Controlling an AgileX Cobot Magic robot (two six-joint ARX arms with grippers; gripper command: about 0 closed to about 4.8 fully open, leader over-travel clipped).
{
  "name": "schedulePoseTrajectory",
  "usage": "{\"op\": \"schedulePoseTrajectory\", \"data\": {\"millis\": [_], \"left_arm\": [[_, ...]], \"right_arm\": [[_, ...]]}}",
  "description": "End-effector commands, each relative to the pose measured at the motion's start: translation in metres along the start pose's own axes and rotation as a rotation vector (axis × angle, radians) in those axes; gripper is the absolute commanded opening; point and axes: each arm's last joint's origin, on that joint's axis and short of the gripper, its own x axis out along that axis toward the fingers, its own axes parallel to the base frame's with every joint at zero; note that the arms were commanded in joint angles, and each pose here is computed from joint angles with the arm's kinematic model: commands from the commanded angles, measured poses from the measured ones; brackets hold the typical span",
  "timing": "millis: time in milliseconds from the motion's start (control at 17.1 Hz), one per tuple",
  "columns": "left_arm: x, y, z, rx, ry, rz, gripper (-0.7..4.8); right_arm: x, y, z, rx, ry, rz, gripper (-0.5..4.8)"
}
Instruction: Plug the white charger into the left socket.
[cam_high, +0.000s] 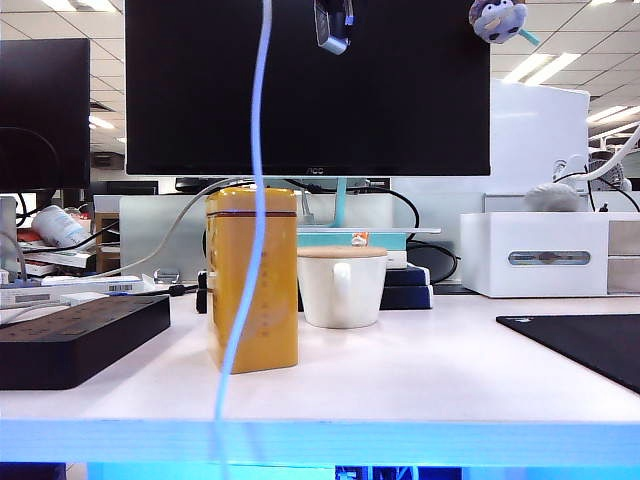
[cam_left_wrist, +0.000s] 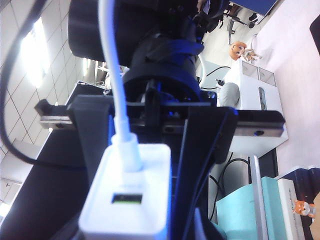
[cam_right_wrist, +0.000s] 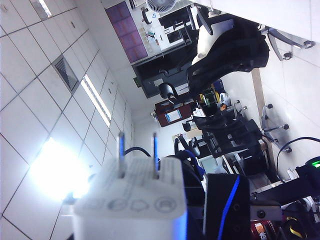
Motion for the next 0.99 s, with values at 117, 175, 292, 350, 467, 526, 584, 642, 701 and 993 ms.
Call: {"op": "schedulePoseTrajectory", "data": {"millis": [117, 175, 292, 350, 467, 526, 584, 642, 701, 993], "left_arm": [[-0.0002, 0.0023, 0.0010, 0.007, -0.011, 0.012, 2.74], [0.0002, 0.0019, 0.0005, 0.006, -0.011, 0.010, 2.74], [0.0012, 0.0012, -0.0003, 0.005, -0.011, 0.009, 2.74], [0.0011, 0.0017, -0.0002, 0.008, -0.012, 0.013, 2.72], [0.0011, 0.0022, 0.0000, 0.010, -0.012, 0.017, 0.93], [0.0011, 0.0021, -0.0002, 0.010, -0.011, 0.017, 0.81], [0.0011, 0.0024, -0.0001, 0.011, -0.011, 0.020, 0.84], [0.0011, 0.0024, -0.0002, 0.011, -0.010, 0.020, 0.84], [0.0011, 0.0024, -0.0001, 0.011, -0.011, 0.020, 0.84], [0.0008, 0.0078, 0.0029, 0.003, -0.064, 0.058, 0.89]], "right_arm": [[0.0108, 0.0039, -0.0087, -0.011, 0.033, 0.001, 1.48], [0.0110, 0.0039, -0.0088, -0.011, 0.033, 0.001, 1.48], [0.0163, 0.0033, -0.0113, -0.012, 0.047, -0.004, 1.48], [0.0165, 0.0032, -0.0114, -0.012, 0.048, -0.004, 1.48], [0.0165, 0.0042, -0.0117, -0.024, 0.049, 0.001, 1.48], [0.0165, 0.0043, -0.0118, -0.026, 0.051, 0.001, 1.48], [0.0165, 0.0042, -0.0120, -0.026, 0.057, -0.001, 1.48], [0.0165, 0.0043, -0.0120, -0.026, 0.057, -0.001, 1.48], [0.0165, 0.0043, -0.0120, -0.026, 0.057, -0.001, 1.48], [0.0178, 0.0006, -0.0075, -0.096, 0.060, -0.004, 3.15]]}}
